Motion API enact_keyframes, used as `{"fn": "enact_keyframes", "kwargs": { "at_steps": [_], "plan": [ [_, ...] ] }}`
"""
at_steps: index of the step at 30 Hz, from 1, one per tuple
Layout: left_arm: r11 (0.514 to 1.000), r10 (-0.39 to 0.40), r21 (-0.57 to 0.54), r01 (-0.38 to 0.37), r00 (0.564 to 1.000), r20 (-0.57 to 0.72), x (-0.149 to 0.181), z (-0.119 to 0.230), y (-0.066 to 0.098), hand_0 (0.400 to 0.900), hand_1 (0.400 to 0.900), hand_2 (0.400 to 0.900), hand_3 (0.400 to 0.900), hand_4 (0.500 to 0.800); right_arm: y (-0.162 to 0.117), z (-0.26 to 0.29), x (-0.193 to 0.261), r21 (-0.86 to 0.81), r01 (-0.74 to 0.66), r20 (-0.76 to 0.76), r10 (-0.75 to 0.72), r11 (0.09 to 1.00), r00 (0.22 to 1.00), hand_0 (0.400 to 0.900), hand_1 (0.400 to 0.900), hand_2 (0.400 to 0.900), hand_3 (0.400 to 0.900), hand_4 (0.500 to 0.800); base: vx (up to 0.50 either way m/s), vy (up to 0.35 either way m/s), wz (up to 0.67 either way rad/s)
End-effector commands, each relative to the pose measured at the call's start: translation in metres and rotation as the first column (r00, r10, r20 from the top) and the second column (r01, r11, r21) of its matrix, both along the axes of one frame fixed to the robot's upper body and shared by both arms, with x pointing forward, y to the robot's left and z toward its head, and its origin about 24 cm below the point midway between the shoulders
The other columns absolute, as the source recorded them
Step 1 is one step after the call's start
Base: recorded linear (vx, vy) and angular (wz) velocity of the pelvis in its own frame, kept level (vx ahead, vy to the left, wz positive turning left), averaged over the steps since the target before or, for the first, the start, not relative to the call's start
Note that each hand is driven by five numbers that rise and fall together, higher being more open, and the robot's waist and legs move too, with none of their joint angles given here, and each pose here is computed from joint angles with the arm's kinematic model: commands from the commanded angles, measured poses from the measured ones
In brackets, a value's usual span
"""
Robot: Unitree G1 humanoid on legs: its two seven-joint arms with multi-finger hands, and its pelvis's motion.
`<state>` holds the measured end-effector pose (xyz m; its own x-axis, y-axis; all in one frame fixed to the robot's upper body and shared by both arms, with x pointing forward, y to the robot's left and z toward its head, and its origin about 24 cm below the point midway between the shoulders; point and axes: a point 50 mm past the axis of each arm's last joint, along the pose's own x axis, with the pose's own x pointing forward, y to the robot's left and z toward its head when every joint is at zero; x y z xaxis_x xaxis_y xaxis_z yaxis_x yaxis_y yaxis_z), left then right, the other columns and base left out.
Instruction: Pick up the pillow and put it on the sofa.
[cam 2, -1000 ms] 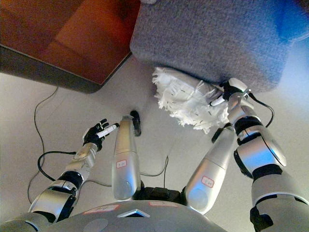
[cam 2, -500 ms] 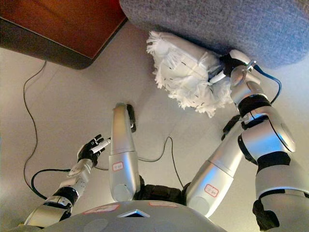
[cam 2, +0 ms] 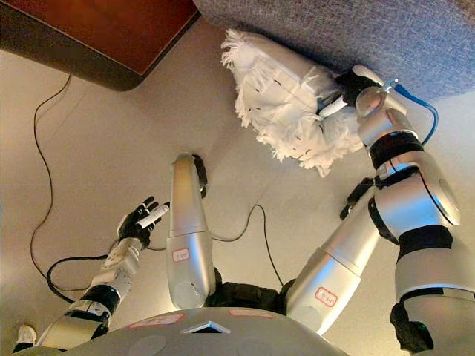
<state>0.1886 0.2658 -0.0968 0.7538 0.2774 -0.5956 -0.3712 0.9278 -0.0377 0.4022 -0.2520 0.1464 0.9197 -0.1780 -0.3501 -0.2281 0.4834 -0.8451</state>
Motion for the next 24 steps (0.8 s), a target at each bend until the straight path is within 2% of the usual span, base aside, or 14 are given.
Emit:
{"fn": "enact_keyframes", "kwargs": {
  "at_steps": [1, 10, 24],
  "plan": [
    [0.993, 0.089, 0.072, -0.094, 0.993, 0.075, 0.000, 0.015, 0.032, 0.900, 0.900, 0.900, 0.900, 0.800, 0.009, 0.042, 0.010, 0.044, -0.073, 0.171, 0.065, 0.996, 0.983, 0.400, 0.400, 0.400, 0.400, 0.500, 0.000, 0.000, 0.00],
    [0.993, 0.078, 0.084, -0.083, 0.995, 0.066, -0.002, 0.013, 0.031, 0.900, 0.900, 0.900, 0.900, 0.800, -0.001, 0.028, 0.005, 0.052, -0.072, 0.169, 0.063, 0.996, 0.984, 0.400, 0.400, 0.400, 0.400, 0.500, 0.019, -0.035, 0.00],
    [0.991, -0.017, 0.131, 0.014, 1.000, 0.027, 0.001, 0.014, 0.032, 0.900, 0.900, 0.900, 0.900, 0.800, 0.002, -0.025, -0.016, 0.090, -0.160, 0.098, 0.152, 0.983, 0.984, 0.400, 0.400, 0.400, 0.400, 0.500, 0.130, -0.092, -0.07]
  ]
}}
